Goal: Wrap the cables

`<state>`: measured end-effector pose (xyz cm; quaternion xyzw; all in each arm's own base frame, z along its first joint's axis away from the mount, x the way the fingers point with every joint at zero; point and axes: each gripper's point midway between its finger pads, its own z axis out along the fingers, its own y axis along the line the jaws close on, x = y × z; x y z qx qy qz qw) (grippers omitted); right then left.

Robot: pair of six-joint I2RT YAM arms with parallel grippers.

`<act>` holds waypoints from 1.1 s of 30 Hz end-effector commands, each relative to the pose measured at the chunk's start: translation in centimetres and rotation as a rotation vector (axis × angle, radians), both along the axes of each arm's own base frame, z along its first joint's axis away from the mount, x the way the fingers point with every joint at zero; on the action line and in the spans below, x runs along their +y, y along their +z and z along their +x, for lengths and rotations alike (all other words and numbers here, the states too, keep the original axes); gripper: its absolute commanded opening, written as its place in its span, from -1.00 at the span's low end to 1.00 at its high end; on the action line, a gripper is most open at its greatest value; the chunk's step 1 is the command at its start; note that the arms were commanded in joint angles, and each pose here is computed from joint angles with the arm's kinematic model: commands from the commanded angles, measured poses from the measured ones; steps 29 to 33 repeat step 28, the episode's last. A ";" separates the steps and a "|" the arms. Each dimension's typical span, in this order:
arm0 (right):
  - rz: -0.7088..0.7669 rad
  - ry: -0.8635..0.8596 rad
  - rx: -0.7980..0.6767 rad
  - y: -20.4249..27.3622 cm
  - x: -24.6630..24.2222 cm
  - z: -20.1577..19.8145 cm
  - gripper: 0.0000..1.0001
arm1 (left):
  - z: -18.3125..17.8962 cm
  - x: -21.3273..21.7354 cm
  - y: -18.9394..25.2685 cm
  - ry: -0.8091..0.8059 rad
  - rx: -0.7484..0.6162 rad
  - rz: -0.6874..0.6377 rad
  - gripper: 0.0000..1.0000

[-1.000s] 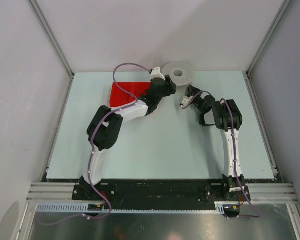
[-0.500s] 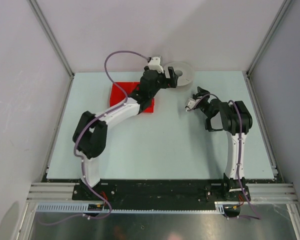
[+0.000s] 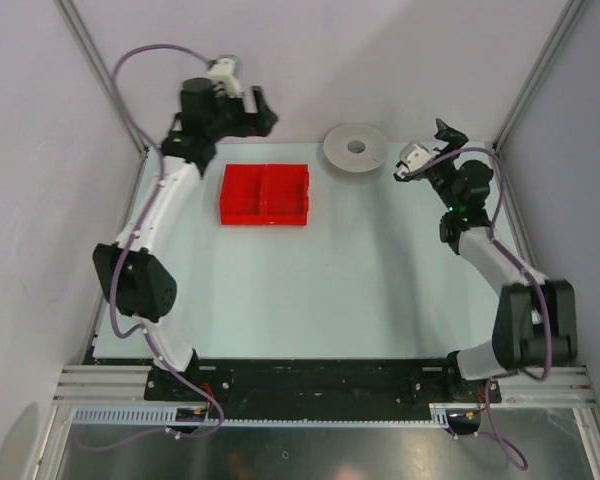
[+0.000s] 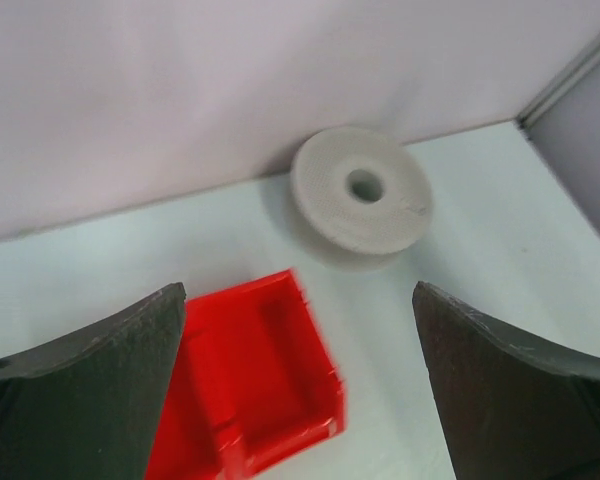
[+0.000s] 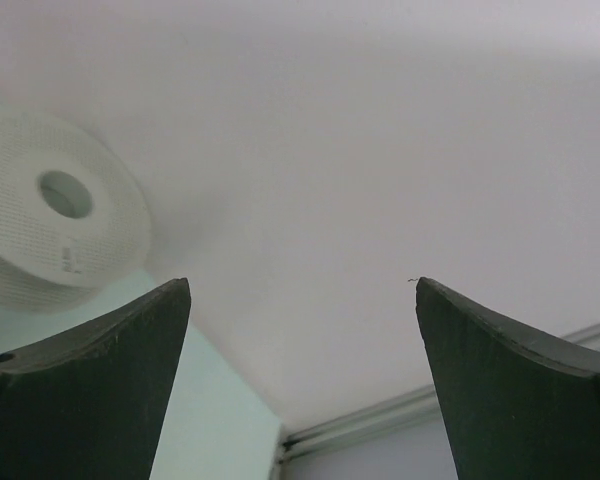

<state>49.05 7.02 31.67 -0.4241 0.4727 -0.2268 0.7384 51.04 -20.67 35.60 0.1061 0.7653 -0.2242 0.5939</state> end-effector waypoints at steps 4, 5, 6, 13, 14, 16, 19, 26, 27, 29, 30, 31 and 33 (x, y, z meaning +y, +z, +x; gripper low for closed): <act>0.379 -0.020 0.488 -0.7 0.6 -7.4 0.99 | -5.4 9.8 -4.1 0.014 0.264 0.114 0.99; 0.422 -0.030 0.540 -1.3 0.5 -8.2 0.99 | -6.0 10.7 -5.2 0.040 0.284 0.157 0.99; 0.475 -0.044 0.595 -2.0 0.5 -9.0 0.99 | -6.4 11.9 -6.0 0.095 0.303 0.200 0.99; 0.747 -0.161 0.844 -7.5 -1.6 -12.0 0.99 | -11.0 15.4 -11.0 0.255 0.411 0.328 0.99; 0.760 -0.170 0.853 -8.1 -1.7 -12.4 0.99 | -11.6 15.2 -11.7 0.249 0.424 0.342 0.99; 0.782 -0.182 0.870 -9.3 -1.7 -13.2 0.99 | -12.8 15.0 -13.0 0.257 0.432 0.397 0.99; 0.793 -0.197 0.878 -10.6 -1.4 -14.2 0.99 | -14.4 13.9 -14.2 0.233 0.397 0.465 0.99; 0.769 -0.163 0.825 -9.4 0.0 -15.6 0.99 | -15.8 11.2 -12.9 0.204 0.273 0.513 0.99; 0.766 -0.154 0.813 -9.0 0.1 -15.8 0.99 | -15.9 11.1 -12.5 0.205 0.259 0.512 0.99; 0.763 -0.142 0.799 -8.5 0.3 -16.0 0.99 | -15.9 10.9 -12.0 0.203 0.243 0.508 0.99; 0.763 -0.142 0.799 -8.5 0.3 -16.0 0.99 | -15.9 10.9 -12.0 0.203 0.243 0.508 0.99; 0.763 -0.142 0.799 -8.5 0.3 -16.0 0.99 | -15.9 10.9 -12.0 0.203 0.243 0.508 0.99; 0.763 -0.142 0.799 -8.5 0.3 -16.0 0.99 | -15.9 10.9 -12.0 0.203 0.243 0.508 0.99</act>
